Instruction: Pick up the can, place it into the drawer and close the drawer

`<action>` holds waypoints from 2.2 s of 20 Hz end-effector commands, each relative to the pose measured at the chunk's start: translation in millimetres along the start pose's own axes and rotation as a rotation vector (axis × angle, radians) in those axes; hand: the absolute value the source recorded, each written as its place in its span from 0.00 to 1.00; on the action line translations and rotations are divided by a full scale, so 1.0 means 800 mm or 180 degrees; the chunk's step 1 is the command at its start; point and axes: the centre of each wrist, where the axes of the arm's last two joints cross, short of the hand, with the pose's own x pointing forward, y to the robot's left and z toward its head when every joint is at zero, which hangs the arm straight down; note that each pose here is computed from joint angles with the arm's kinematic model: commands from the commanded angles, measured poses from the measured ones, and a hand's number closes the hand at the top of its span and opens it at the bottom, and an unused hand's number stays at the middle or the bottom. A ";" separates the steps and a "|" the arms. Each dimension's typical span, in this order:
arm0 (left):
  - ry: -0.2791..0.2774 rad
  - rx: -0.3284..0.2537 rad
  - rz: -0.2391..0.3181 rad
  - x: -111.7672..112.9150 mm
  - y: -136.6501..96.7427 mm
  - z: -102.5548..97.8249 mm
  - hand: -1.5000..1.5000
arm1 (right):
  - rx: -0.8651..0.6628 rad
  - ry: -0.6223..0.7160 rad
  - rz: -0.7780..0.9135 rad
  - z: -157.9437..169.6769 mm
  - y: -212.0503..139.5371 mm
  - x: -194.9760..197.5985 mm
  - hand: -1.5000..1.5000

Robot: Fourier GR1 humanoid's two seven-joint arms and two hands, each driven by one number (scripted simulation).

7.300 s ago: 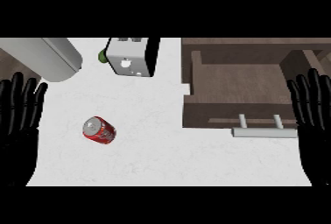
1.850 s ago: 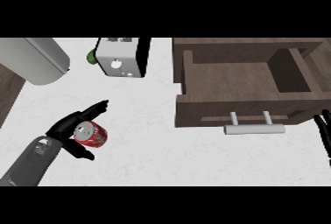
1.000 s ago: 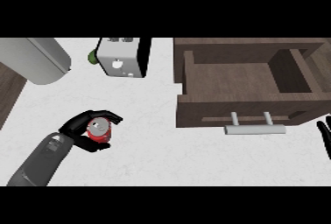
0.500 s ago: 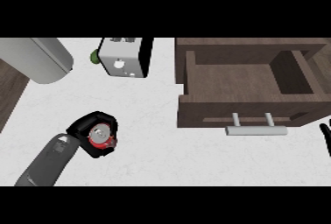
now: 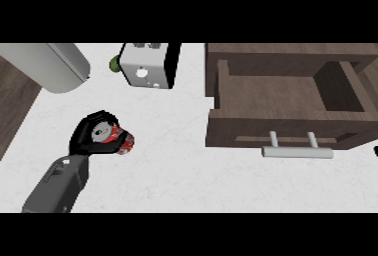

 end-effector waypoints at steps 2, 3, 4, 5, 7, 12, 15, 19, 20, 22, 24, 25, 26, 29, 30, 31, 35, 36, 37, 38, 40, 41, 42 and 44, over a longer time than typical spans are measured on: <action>-0.0130 0.0573 0.0078 0.007 -0.041 -0.008 1.00 | 0.0025 0.0014 0.0016 0.018 0.001 0.024 0.00; -0.0141 0.0468 0.0131 0.048 -0.053 -0.046 1.00 | -0.0042 0.0005 0.0023 -0.001 -0.013 0.008 0.00; -0.0197 0.0431 0.0030 0.046 -0.044 -0.020 1.00 | 0.0000 -0.0015 -0.0040 -0.002 0.000 0.006 0.00; -0.0152 0.0427 0.0070 0.076 -0.059 -0.051 1.00 | -0.0006 0.0004 -0.0011 0.005 -0.002 0.013 0.00; -0.0218 0.0312 0.0030 0.088 -0.081 -0.038 1.00 | -0.0058 -0.0044 -0.0034 -0.002 -0.013 -0.006 0.00; -0.0447 0.0261 -0.0118 0.160 -0.135 -0.049 1.00 | -0.0015 -0.0032 -0.0028 0.001 -0.014 0.008 0.00; -0.0435 0.0143 -0.0153 0.189 -0.159 -0.053 1.00 | 0.0010 -0.0069 0.0011 0.010 -0.007 0.014 0.00; -0.0393 -0.0031 -0.0121 0.242 -0.200 -0.069 1.00 | 0.0037 -0.0037 -0.0022 0.005 -0.012 0.012 0.00; -0.0408 0.0023 -0.0135 0.238 -0.218 -0.079 1.00 | 0.0001 -0.0078 -0.0035 -0.001 -0.020 0.025 0.00; -0.0477 -0.0007 -0.0288 0.268 -0.236 -0.089 1.00 | 0.0012 -0.0129 -0.0044 0.003 -0.003 0.021 0.00; -0.0488 -0.0088 -0.0221 0.295 -0.254 -0.078 1.00 | 0.0035 -0.0085 0.0020 -0.005 -0.014 0.014 0.00; -0.0555 -0.0077 -0.0287 0.301 -0.263 -0.100 1.00 | 0.0022 -0.0073 -0.0008 -0.004 -0.006 0.011 0.00; -0.0541 -0.0082 -0.0301 0.300 -0.274 -0.098 1.00 | 0.0021 -0.0093 -0.0013 -0.008 -0.005 0.012 0.00; -0.0613 -0.0156 -0.0319 0.334 -0.291 -0.117 1.00 | -0.0015 -0.0119 -0.0036 -0.017 -0.010 0.007 0.00; -0.0608 -0.0085 -0.0341 0.344 -0.303 -0.119 1.00 | 0.0003 -0.0057 -0.0032 -0.009 -0.021 0.010 0.00; -0.0590 -0.0108 -0.0317 0.342 -0.311 -0.114 1.00 | 0.0047 -0.0063 0.0020 -0.023 -0.001 0.009 0.00; -0.0548 -0.0085 -0.0373 0.355 -0.337 -0.132 1.00 | 0.0085 -0.0057 0.0026 -0.005 -0.011 0.007 0.00; -0.0549 -0.0084 -0.0440 0.361 -0.337 -0.147 1.00 | -0.0004 -0.0101 -0.0002 -0.023 0.006 0.028 0.00; -0.0553 -0.0094 -0.0347 0.375 -0.344 -0.150 1.00 | 0.0075 -0.0085 0.0013 -0.015 -0.005 0.005 0.00; -0.0571 -0.0101 -0.0428 0.359 -0.345 -0.150 1.00 | 0.0005 -0.0054 -0.0017 -0.002 0.002 0.011 0.00; -0.0554 -0.0044 -0.0449 0.399 -0.366 -0.155 1.00 | 0.0057 -0.0052 0.0004 0.000 -0.001 0.006 0.00; -0.0591 -0.0136 -0.0436 0.374 -0.350 -0.165 1.00 | 0.0106 -0.0061 -0.0005 -0.009 0.007 0.009 0.00; -0.0497 -0.0071 -0.0495 0.381 -0.361 -0.156 1.00 | 0.0062 -0.0079 0.0008 0.005 -0.022 0.017 0.00; -0.0515 -0.0091 -0.0428 0.408 -0.379 -0.168 1.00 | 0.0132 -0.0060 -0.0042 -0.017 0.006 0.008 0.00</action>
